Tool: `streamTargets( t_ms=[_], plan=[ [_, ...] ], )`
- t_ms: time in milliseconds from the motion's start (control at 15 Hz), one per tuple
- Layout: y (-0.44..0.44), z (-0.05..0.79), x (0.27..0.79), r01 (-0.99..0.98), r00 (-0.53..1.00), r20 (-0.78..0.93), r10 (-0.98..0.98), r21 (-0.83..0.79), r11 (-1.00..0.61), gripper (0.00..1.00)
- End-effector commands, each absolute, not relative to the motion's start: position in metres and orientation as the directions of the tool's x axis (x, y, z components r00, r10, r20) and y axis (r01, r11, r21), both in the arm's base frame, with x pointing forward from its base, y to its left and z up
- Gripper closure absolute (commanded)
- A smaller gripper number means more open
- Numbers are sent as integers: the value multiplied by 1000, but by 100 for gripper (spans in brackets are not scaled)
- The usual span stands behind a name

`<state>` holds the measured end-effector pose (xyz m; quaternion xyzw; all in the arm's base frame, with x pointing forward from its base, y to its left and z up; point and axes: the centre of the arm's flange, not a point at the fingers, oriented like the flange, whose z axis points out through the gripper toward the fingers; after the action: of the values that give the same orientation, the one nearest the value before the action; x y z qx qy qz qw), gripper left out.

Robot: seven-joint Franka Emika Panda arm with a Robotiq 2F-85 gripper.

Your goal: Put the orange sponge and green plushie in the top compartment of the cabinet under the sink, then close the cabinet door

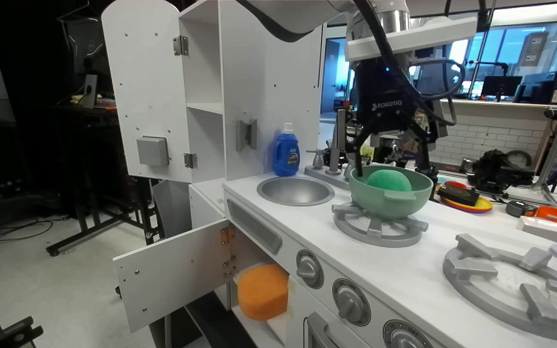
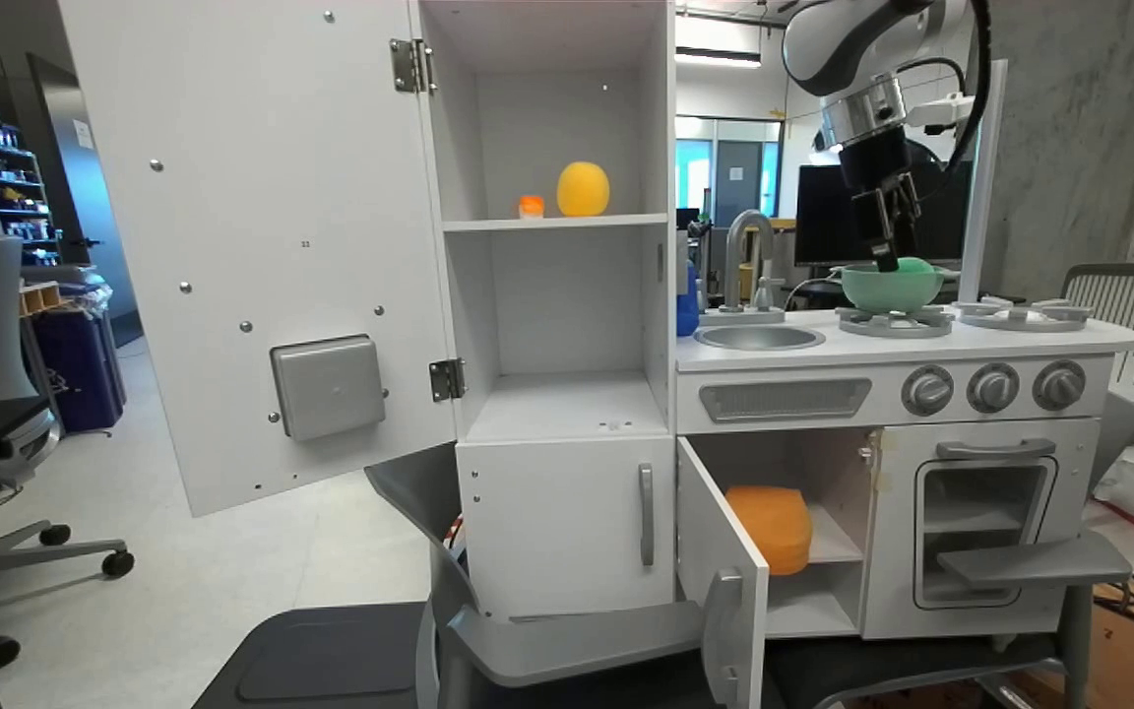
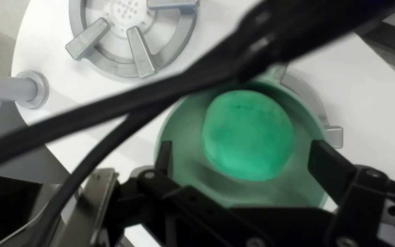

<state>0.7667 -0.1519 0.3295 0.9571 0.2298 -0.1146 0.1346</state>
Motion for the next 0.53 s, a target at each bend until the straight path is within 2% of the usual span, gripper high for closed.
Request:
streamTargets(
  t_ms=[0,467],
  plan=[
    [-144,337,789,492,854,-300,425,199,-848,0],
    [-143,326,792,501,847,-315,429,201,-842,0]
  ],
)
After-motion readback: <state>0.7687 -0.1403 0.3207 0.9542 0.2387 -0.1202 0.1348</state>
